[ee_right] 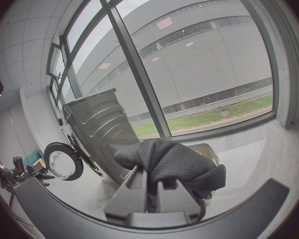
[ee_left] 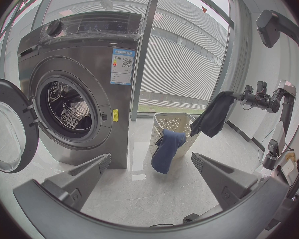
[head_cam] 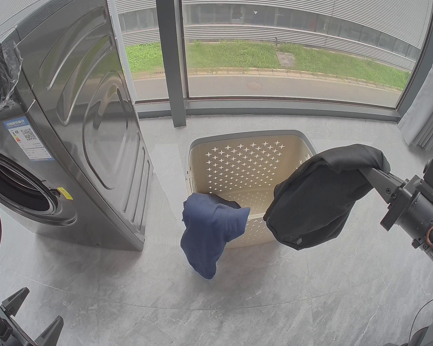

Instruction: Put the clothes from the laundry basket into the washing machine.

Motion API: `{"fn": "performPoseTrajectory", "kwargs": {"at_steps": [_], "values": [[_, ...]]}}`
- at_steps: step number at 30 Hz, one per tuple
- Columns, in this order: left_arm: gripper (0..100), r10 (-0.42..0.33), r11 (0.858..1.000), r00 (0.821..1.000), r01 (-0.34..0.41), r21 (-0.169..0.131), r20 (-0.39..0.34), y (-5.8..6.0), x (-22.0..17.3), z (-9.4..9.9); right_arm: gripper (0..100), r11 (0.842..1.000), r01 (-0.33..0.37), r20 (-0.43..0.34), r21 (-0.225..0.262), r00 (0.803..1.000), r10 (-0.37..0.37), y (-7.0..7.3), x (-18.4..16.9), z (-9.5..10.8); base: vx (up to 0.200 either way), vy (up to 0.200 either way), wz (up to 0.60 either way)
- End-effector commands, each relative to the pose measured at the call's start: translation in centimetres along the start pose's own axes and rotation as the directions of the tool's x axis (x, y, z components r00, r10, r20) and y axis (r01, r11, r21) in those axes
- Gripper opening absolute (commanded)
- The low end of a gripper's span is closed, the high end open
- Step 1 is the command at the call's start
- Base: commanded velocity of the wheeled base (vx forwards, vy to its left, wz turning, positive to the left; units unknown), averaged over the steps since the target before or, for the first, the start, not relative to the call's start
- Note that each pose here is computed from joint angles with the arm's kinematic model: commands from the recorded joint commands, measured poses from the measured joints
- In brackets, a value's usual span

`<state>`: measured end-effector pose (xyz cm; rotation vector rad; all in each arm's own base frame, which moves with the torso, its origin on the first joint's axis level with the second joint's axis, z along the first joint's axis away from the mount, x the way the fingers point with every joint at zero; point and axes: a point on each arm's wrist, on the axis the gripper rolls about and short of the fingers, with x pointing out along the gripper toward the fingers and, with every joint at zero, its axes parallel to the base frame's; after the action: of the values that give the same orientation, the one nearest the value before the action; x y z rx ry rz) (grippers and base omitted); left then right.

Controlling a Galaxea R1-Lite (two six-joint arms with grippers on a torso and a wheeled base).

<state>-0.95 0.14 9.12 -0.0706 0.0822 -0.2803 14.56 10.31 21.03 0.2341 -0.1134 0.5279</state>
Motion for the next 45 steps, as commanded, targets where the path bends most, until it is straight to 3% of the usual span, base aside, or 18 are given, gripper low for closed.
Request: {"fn": "performPoseTrajectory", "kwargs": {"at_steps": [1, 8, 12, 13, 14, 16, 18, 24, 45], "values": [[100, 0.020, 1.000, 0.998, -0.021, 0.008, 0.052, 0.0, -0.5, -0.7, 0, 0.999, -0.037, 0.036, 0.004, 0.999, 0.037, 0.5, -0.2, 1.2, -0.200, 0.000, 0.00], [100, 0.121, 0.993, 0.991, -0.121, -0.003, 0.055, -0.2, -0.5, -0.8, 0, 0.997, -0.082, -0.026, 0.000, 0.996, 0.082, 0.6, 0.0, 1.1, -0.200, 0.000, 0.00], [100, 0.187, 0.982, 0.981, -0.188, 0.026, 0.053, -0.2, -0.5, -0.9, 0, 0.996, -0.088, -0.036, 0.003, 0.995, 0.088, 0.7, 0.2, 1.2, -0.200, 0.000, 0.00], [100, 0.265, 0.962, 0.960, -0.269, 0.048, 0.087, -0.3, -0.8, -1.0, 0, 0.996, -0.086, -0.056, 0.005, 0.995, 0.086, 0.6, 0.0, 0.8, -0.200, 0.000, 0.00], [100, 0.283, 0.955, 0.952, -0.290, 0.054, 0.113, -0.4, -1.0, -1.1, 0, 0.996, -0.084, -0.065, 0.005, 0.994, 0.084, 0.6, -0.1, 0.5, -0.200, 0.000, 0.00], [100, 0.251, 0.964, 0.959, -0.259, 0.055, 0.131, -0.4, -1.1, -1.3, 0, 0.996, -0.084, -0.076, 0.004, 0.994, 0.084, 0.5, -0.2, 0.3, -0.200, 0.000, 0.00], [100, 0.238, 0.968, 0.967, -0.243, 0.057, 0.090, -0.4, -1.1, -1.6, 0, 0.997, -0.083, -0.077, 0.009, 0.994, 0.083, 0.5, -0.2, 0.2, -0.200, 0.000, 0.00], [100, 0.238, 0.968, 0.968, -0.243, 0.055, 0.084, -0.4, -1.1, -1.7, 0, 0.996, -0.085, -0.081, 0.009, 0.993, 0.086, 0.6, -0.2, 0.1, -0.033, 0.000, 0.00], [100, 0.247, 0.966, 0.965, -0.252, 0.051, 0.086, -0.4, -1.1, -1.7, 0, 0.996, -0.085, -0.098, 0.011, 0.991, 0.086, 0.6, 0.1, -0.3, 0.000, 0.200, 0.00]]}}
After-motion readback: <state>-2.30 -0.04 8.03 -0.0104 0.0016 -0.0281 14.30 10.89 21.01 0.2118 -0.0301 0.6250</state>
